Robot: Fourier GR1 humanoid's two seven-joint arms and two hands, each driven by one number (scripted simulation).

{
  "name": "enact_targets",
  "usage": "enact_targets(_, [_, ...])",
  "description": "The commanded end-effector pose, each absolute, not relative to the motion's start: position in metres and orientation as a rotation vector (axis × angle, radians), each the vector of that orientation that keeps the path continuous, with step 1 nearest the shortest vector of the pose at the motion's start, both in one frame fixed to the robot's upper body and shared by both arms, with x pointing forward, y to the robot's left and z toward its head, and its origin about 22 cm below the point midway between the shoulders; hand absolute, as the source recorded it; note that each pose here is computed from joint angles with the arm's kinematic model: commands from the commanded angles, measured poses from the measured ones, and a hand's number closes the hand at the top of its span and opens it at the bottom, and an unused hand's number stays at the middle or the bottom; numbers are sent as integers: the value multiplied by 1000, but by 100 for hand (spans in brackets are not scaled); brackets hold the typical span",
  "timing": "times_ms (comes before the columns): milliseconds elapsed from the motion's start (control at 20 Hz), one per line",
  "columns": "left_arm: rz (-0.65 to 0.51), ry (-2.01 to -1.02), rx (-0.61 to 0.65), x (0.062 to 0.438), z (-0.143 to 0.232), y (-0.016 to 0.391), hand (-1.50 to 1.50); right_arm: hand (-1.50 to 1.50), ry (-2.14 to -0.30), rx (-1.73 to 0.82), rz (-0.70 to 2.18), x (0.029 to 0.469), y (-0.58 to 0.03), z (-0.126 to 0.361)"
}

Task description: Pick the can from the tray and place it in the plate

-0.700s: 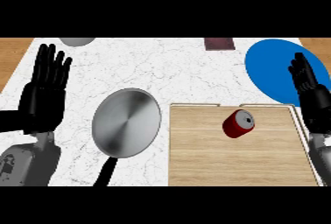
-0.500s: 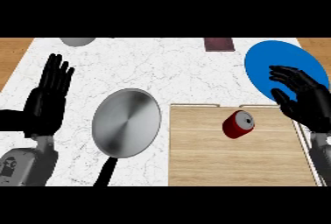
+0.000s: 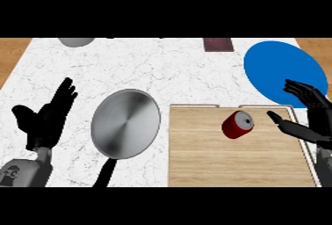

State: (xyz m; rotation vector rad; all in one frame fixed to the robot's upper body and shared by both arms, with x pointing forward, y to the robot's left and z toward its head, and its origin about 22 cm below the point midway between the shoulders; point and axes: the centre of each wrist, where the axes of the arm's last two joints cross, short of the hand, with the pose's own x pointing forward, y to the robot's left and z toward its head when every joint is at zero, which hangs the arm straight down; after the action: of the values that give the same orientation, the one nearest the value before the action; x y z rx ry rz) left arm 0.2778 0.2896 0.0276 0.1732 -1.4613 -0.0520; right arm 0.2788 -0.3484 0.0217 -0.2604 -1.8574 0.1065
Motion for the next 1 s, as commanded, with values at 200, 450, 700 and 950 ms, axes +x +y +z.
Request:
enact_targets(200, [-87,-1405,165,271,11,282,0,-150,-1787,-255,435,240,-373,-19])
enact_targets(450, [-84,-1413,177,288,14,281,0,-150,-1720,-302,561,241,-361,12])
enact_targets(700, [-76,-1403,180,282,29,270,0,-150,-1641,-308,628,273,-347,45])
enact_targets(950, [-82,-1402,176,278,27,280,0,-150,-1497,-298,769,265,-347,47])
